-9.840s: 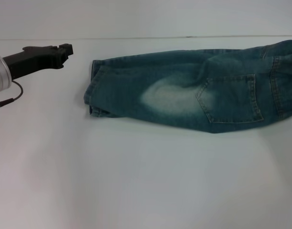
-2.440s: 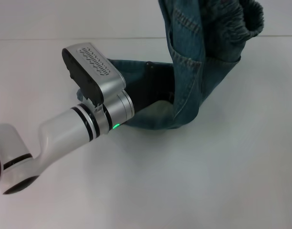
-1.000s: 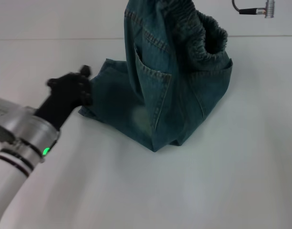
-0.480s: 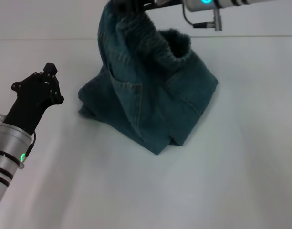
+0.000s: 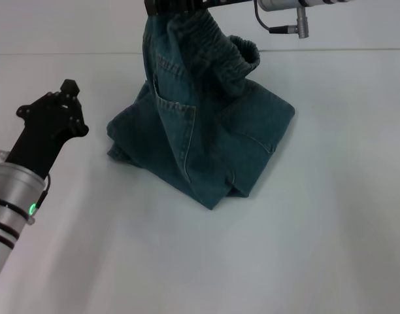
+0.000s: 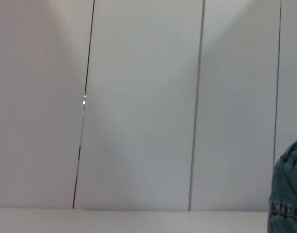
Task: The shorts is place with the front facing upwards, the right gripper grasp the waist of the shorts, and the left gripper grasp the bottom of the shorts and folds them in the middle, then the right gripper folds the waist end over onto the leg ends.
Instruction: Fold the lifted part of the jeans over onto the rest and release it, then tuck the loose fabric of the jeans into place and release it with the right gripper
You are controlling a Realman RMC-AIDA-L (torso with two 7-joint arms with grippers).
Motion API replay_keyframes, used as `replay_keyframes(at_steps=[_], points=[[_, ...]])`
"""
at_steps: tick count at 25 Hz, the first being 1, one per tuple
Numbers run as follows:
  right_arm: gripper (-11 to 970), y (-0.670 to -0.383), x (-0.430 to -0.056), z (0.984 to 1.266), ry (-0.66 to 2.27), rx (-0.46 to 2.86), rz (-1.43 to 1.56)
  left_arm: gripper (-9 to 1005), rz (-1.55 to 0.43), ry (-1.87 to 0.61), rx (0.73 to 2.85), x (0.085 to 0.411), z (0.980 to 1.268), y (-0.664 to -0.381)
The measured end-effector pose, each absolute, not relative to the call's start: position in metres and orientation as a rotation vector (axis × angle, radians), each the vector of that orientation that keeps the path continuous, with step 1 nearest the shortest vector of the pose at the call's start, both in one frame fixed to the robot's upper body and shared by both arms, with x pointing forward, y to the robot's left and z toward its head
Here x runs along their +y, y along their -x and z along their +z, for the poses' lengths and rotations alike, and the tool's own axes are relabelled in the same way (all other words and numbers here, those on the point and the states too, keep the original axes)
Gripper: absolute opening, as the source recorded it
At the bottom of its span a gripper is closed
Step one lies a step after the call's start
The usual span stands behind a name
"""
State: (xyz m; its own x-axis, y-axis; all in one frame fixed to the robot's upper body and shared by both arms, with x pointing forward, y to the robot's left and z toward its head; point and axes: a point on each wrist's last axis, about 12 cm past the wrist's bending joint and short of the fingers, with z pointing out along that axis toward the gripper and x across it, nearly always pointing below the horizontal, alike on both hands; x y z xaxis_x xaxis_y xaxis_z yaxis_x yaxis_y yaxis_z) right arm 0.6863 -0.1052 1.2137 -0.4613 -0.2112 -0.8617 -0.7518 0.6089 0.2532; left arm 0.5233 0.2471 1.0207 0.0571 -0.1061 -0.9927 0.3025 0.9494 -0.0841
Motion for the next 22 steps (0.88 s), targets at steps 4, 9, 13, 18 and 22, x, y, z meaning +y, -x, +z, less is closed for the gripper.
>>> replay_keyframes(at_steps=[4, 9, 13, 18, 22], points=[[657, -0.685, -0.100, 1.216, 0.823, 2.021, 0.784, 1, -0.322, -0.176, 1.475, 0.244, 1.023, -0.527], [769, -0.689, -0.099, 1.218, 0.795, 2.153, 0.691, 1, -0.327, -0.183, 1.472, 0.243, 1.024, -0.528], [879, -0.687, -0.103, 1.229, 0.781, 2.184, 0.685, 1, -0.330, -0.184, 1.471, 0.242, 1.024, -0.528], [936, -0.687, -0.109, 1.239, 0.775, 2.186, 0.697, 1, -0.330, -0.184, 1.471, 0.242, 1.024, -0.528], [933, -0.684, -0.113, 1.239, 0.788, 2.161, 0.689, 0, -0.328, -0.185, 1.470, 0.242, 1.025, -0.528]])
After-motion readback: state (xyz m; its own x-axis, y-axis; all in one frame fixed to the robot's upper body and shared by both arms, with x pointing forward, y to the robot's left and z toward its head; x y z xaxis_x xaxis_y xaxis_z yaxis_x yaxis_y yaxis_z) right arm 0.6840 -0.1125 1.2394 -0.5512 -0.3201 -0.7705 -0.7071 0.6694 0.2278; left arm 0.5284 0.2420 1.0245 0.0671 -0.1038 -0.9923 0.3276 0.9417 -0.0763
